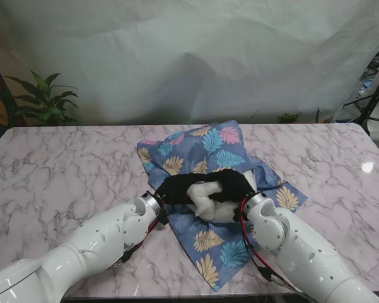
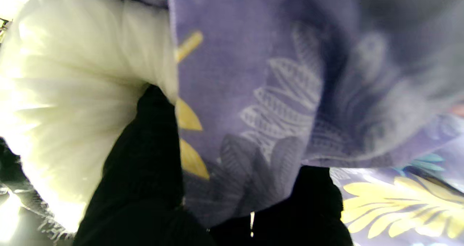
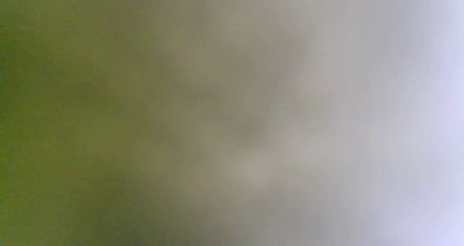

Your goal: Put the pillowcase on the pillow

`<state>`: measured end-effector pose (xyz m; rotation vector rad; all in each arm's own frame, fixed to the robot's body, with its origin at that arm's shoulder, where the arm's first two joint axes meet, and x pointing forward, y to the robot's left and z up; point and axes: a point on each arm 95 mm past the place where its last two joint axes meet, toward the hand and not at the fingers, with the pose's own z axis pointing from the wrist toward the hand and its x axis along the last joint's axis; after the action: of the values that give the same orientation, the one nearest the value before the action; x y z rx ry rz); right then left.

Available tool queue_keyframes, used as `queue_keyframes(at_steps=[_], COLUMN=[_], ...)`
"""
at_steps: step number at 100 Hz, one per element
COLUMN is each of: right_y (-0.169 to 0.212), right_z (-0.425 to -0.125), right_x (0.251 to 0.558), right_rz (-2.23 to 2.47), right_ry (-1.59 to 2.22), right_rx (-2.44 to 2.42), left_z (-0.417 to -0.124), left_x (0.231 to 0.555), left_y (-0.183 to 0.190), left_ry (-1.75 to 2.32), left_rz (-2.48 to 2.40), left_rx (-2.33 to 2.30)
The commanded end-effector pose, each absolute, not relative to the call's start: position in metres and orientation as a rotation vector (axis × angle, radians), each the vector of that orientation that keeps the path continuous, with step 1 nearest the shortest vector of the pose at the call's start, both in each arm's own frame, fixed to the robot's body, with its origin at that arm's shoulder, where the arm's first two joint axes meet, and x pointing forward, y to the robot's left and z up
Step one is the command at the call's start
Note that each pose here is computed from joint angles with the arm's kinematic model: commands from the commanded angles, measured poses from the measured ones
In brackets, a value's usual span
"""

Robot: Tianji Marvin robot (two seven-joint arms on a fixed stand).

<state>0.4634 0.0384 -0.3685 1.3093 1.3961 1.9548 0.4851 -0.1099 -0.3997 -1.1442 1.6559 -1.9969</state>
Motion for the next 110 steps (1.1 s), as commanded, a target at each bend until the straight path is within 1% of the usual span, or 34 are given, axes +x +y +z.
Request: queue_keyframes(at_steps=[1,33,69,94,110], right_y=[0.051,0.045,0.031,0.019,0.008], right_z=[-0.366,-0.348,-0.316,-0.305,-0.305], right_x=[0.458,0.439,0.415,0.388,0.365], right_rz=[1.975,1.866,1.803,1.724,1.623], right_ry=[1.419,1.475,1.369,1.263,1.18], right_rx=[1.308,1.346,1.237,1.136,1.078], left_z=[-0.41,-0.41,-0.414,-0.42,-0.422], left_x=[0.476,0.479,0.481,0.481,0.482], left_y=[-0.12,-0.114,-0.109,-0.103,-0.1], left_ry=[1.73,1.723,1.679,1.615,1.555], left_rz=[-1.984,-1.98,-2.001,-2.004,-2.001], left_rx=[-1.164,-1.259,-1.397,-1.582,-1.713])
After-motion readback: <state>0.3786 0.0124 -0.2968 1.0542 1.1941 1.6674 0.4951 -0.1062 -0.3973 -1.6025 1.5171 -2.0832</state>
